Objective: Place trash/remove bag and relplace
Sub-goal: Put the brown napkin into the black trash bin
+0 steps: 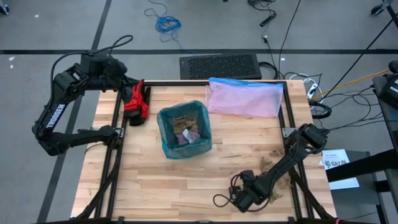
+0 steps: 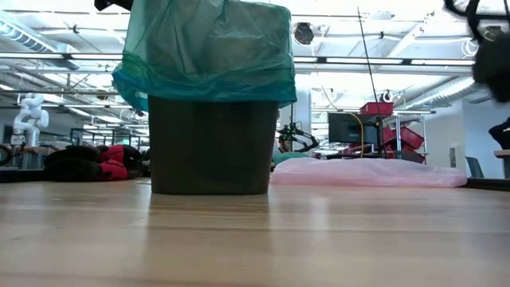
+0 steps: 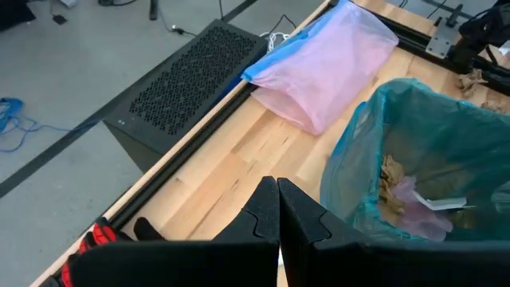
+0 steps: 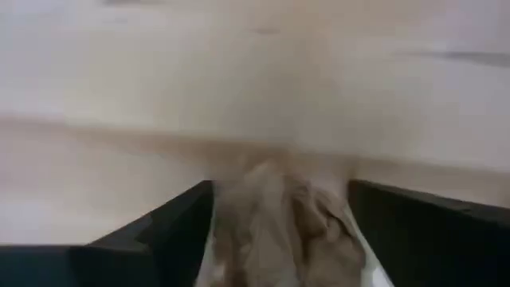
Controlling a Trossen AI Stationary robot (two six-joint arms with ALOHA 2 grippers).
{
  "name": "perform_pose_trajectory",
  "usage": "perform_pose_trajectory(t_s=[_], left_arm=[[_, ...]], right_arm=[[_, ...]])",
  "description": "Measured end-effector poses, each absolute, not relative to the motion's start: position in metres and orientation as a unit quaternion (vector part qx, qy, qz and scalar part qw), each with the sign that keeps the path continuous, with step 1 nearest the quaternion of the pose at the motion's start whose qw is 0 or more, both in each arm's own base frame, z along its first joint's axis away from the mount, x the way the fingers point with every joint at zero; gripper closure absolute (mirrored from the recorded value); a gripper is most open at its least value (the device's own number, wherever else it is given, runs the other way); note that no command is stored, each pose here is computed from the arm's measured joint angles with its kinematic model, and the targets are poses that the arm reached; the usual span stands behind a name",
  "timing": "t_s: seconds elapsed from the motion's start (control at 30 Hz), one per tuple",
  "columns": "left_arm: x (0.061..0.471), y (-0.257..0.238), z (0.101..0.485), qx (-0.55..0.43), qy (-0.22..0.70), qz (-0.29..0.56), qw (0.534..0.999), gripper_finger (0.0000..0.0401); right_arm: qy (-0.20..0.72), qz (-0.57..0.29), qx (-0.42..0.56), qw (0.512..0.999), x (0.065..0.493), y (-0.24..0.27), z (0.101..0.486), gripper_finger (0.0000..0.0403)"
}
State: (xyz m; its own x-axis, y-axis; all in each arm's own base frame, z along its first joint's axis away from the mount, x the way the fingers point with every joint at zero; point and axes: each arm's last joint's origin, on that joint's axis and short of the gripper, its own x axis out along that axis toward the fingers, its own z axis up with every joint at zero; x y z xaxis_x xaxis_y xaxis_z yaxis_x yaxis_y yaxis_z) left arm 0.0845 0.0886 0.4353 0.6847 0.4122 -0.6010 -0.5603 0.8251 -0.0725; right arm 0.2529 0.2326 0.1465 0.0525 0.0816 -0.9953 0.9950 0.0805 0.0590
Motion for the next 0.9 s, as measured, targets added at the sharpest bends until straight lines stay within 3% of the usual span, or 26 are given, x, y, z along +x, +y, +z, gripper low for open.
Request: perform_pose_trajectory(t_s=[0.1, 0.23, 0.27, 0.37, 0.53, 0.73, 0.9], left_arm=[[0.084, 0.089, 0.435, -0.126, 0.294, 0.268, 0.909, 0.0401], [0.084, 0.089, 0.435, -0.126, 0.294, 0.267, 0.909, 0.0401], [0.084, 0.089, 0.435, -0.126, 0.294, 0.268, 0.909, 0.0401], [0.085, 0.089, 0.435, -0.127, 0.294, 0.268, 0.909, 0.0401], [0.087, 0.092, 0.435, -0.125, 0.292, 0.269, 0.909, 0.0401], [0.089, 0.094, 0.436, -0.134, 0.286, 0.276, 0.908, 0.0401], [0.090, 0.096, 0.438, -0.125, 0.271, 0.278, 0.913, 0.0401]], right_arm=[[0.528, -0.447, 0.523, 0.498, 0.255, 0.223, 0.140, 0.0200], [0.536, -0.427, 0.522, 0.508, 0.266, 0.214, 0.142, 0.0360], [0.535, -0.419, 0.520, 0.518, 0.270, 0.212, 0.144, 0.0379], [0.510, -0.396, 0.531, 0.548, 0.293, 0.202, 0.156, 0.0391], [0.472, -0.323, 0.555, 0.604, 0.338, 0.182, 0.209, 0.0399], [0.413, -0.234, 0.557, 0.681, 0.366, 0.145, 0.317, 0.0401], [0.342, -0.232, 0.509, 0.755, 0.355, 0.098, 0.405, 0.0402]])
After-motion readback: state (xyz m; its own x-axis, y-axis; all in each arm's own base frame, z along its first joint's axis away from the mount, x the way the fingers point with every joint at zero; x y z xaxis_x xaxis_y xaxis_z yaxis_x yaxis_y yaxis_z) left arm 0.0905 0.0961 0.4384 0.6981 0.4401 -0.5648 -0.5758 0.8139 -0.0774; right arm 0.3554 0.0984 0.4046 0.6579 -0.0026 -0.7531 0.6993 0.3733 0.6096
